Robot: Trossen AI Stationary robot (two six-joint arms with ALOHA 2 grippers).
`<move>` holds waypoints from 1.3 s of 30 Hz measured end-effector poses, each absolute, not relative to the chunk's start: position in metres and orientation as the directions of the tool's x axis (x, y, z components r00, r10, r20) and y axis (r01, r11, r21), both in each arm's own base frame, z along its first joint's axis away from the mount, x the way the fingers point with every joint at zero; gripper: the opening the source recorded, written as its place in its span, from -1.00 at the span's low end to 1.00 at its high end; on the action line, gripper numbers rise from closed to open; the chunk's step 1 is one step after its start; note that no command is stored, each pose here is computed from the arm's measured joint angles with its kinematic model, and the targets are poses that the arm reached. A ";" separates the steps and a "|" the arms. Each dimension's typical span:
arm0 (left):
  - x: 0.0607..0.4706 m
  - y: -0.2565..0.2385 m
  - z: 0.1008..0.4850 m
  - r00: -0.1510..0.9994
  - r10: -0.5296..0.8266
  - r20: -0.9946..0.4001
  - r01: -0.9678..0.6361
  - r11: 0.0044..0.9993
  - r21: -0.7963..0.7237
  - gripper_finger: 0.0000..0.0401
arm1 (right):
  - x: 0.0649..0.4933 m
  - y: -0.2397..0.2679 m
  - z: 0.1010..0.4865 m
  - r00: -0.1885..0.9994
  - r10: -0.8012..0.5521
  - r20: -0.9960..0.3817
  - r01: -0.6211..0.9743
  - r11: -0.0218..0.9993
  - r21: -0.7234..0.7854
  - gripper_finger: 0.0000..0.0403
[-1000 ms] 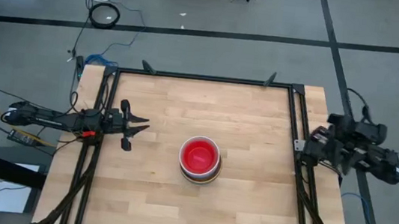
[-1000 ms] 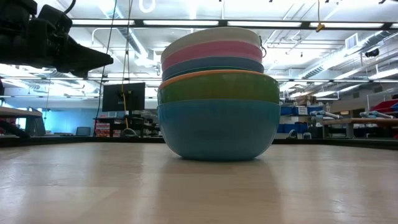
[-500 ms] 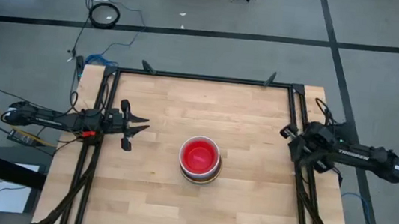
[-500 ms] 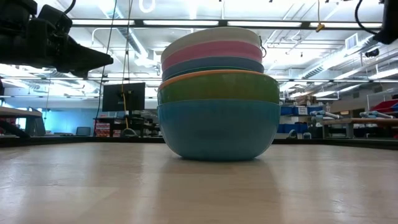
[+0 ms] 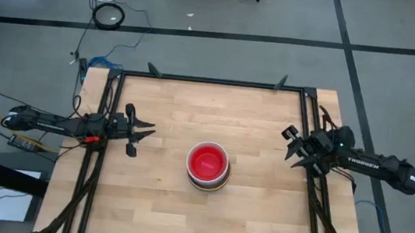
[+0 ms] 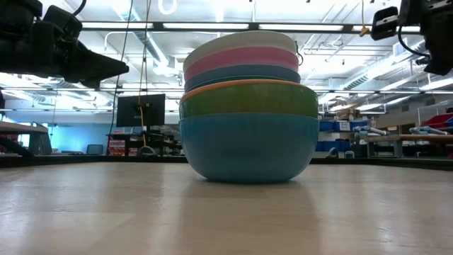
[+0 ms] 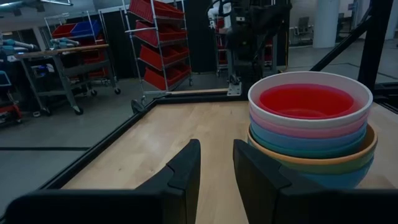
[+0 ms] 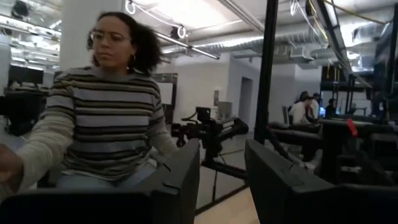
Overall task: Nest bowls inside each other
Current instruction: Return to Home Position
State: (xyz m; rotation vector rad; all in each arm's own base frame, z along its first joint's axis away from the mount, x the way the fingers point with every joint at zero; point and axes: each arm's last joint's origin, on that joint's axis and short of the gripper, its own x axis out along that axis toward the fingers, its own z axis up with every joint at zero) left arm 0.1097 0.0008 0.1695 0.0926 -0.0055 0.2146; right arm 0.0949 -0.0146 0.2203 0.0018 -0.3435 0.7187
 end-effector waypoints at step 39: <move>0.110 0.001 0.170 0.977 0.212 0.016 -0.213 0.973 0.091 -0.48 | 0.110 -0.037 0.180 0.917 0.391 0.079 -0.390 0.920 -0.025 -0.41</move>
